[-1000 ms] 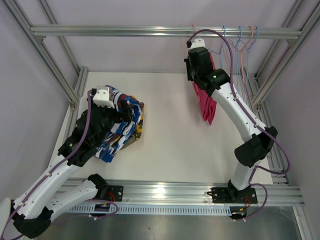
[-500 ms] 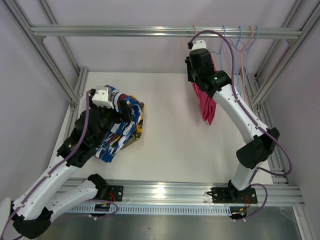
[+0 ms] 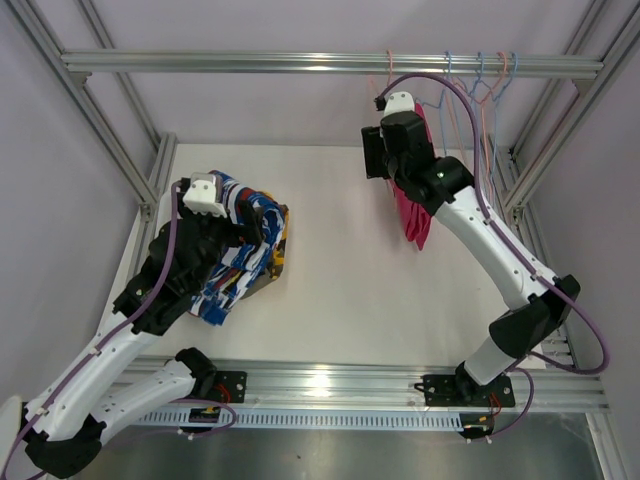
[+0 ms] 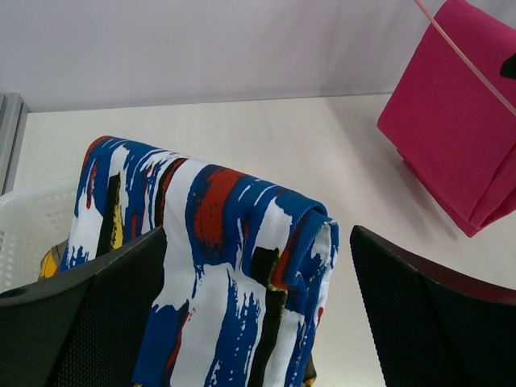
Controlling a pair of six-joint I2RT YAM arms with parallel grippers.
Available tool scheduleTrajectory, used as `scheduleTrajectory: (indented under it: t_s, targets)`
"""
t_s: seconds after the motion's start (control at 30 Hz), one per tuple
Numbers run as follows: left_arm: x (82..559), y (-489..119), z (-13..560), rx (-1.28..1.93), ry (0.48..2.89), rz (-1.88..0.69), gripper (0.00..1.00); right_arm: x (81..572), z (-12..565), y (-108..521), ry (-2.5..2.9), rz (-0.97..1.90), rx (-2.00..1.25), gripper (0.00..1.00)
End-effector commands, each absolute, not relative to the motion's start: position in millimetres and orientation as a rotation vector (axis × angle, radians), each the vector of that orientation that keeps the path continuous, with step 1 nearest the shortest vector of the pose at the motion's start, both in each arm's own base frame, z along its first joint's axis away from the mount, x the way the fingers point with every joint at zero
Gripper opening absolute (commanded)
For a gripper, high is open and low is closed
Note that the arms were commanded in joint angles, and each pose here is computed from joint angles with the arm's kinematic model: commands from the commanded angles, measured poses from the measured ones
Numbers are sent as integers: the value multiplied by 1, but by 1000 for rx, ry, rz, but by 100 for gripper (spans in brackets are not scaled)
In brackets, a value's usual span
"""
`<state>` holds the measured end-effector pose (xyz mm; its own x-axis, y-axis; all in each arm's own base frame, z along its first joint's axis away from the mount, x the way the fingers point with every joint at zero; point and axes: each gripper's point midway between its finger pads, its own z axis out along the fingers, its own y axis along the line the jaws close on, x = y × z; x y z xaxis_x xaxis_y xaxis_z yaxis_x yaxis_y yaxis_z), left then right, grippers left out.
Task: Remove the trousers from the hanger
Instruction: Place the hanger at the clothesline, then pick up the hanger from the clothesline.
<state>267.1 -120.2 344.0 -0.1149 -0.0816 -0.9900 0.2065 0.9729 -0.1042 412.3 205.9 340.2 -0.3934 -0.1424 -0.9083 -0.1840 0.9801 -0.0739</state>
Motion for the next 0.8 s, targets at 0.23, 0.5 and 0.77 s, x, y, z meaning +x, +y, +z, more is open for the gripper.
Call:
scheduleTrajectory:
  t_s: [0.23,0.5,0.77]
  targets:
    - [270,-116,345,85,1658,-225,99,356,398,178,1885,66,-172,67]
    - [271,-116,343,84,1664,-213,99,316,445,141,1782,74,-102,57]
    - [273,-118,338,96,1680,-208,99,325,456,113,1745,21,-25,56]
